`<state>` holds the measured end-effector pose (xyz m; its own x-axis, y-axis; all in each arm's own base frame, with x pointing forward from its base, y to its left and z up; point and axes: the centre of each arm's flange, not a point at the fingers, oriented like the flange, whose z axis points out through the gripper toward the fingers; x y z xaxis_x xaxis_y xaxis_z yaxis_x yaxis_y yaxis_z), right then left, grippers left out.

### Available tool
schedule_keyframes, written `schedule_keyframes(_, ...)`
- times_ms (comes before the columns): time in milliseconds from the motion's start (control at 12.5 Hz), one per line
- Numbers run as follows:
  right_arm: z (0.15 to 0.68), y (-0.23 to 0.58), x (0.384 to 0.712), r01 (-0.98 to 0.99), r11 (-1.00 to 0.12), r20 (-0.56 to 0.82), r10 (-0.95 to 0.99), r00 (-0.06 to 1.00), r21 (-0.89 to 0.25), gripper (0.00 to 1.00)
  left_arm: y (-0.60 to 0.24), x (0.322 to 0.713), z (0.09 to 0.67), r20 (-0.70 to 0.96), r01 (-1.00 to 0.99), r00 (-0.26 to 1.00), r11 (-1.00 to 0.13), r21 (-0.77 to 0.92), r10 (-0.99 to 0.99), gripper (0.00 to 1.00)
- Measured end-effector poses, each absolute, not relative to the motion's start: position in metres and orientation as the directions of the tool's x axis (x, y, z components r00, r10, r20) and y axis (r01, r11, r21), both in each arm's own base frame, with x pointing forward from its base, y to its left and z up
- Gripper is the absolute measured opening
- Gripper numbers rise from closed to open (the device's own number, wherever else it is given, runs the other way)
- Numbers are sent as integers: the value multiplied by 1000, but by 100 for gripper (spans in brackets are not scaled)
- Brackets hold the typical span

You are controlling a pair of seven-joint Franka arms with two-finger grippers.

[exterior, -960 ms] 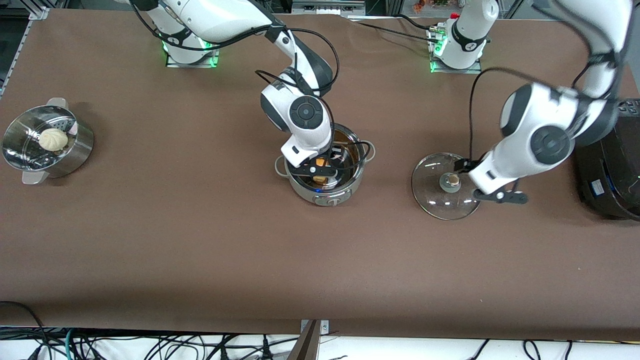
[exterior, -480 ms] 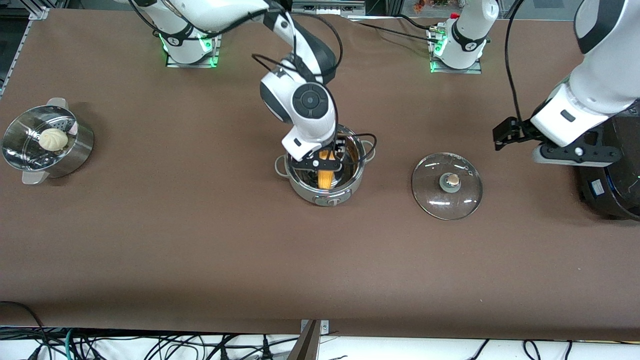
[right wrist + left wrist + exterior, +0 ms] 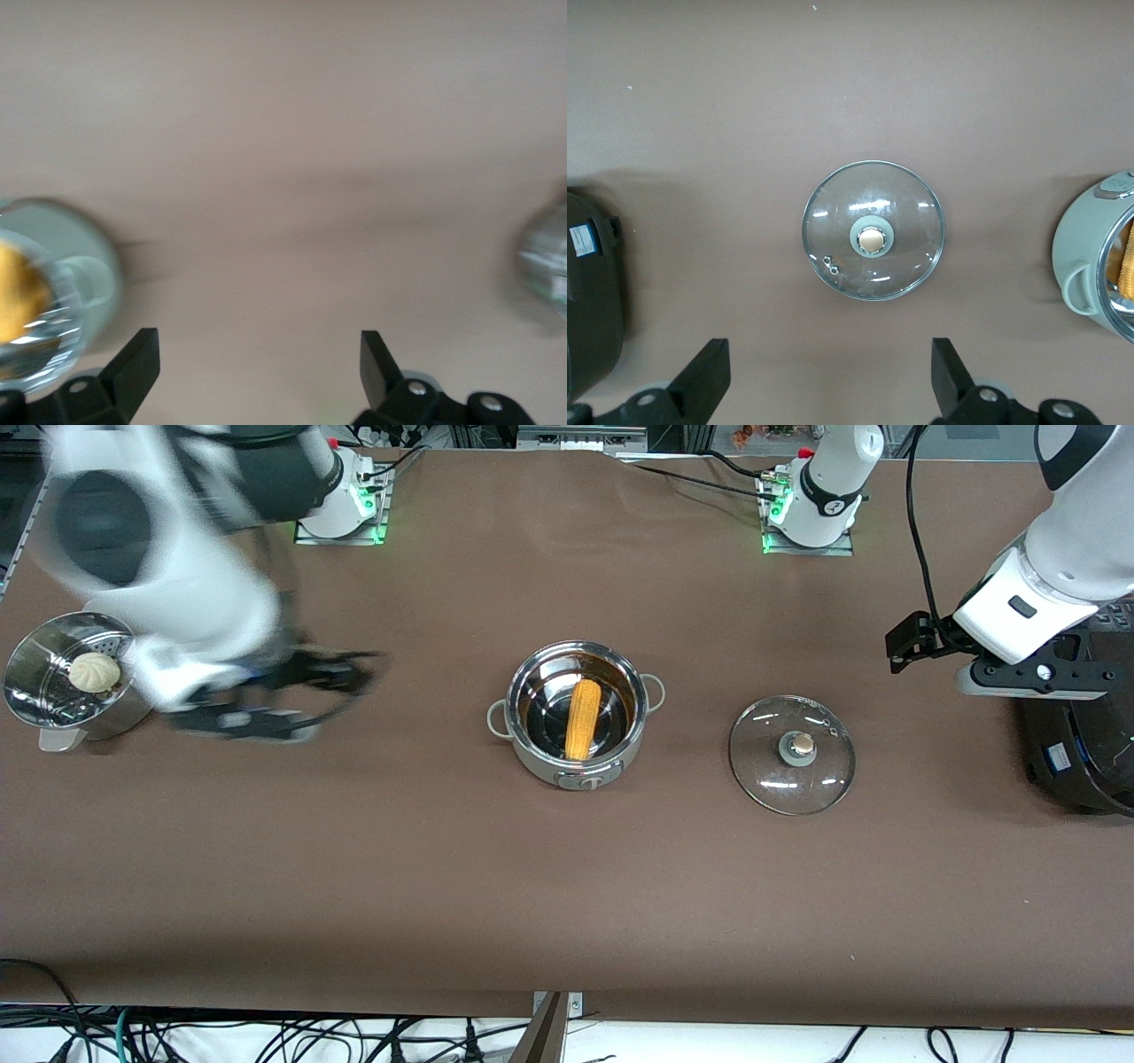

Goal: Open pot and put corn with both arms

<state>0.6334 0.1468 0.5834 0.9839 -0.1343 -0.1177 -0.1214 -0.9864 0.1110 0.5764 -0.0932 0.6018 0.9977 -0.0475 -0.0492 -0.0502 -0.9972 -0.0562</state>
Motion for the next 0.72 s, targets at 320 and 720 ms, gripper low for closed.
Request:
schedule_keyframes(320,596,-18,642,-152,-982,-133,-167,977,111,100,-93,576,602,-50,-44,998,-998,-53,-41,100)
schedule_keyframes(720,596,-46,586,-145,-989,-97,-143,985,-14,100,-76,574,603,-63,8,998,-999,46,5,100)
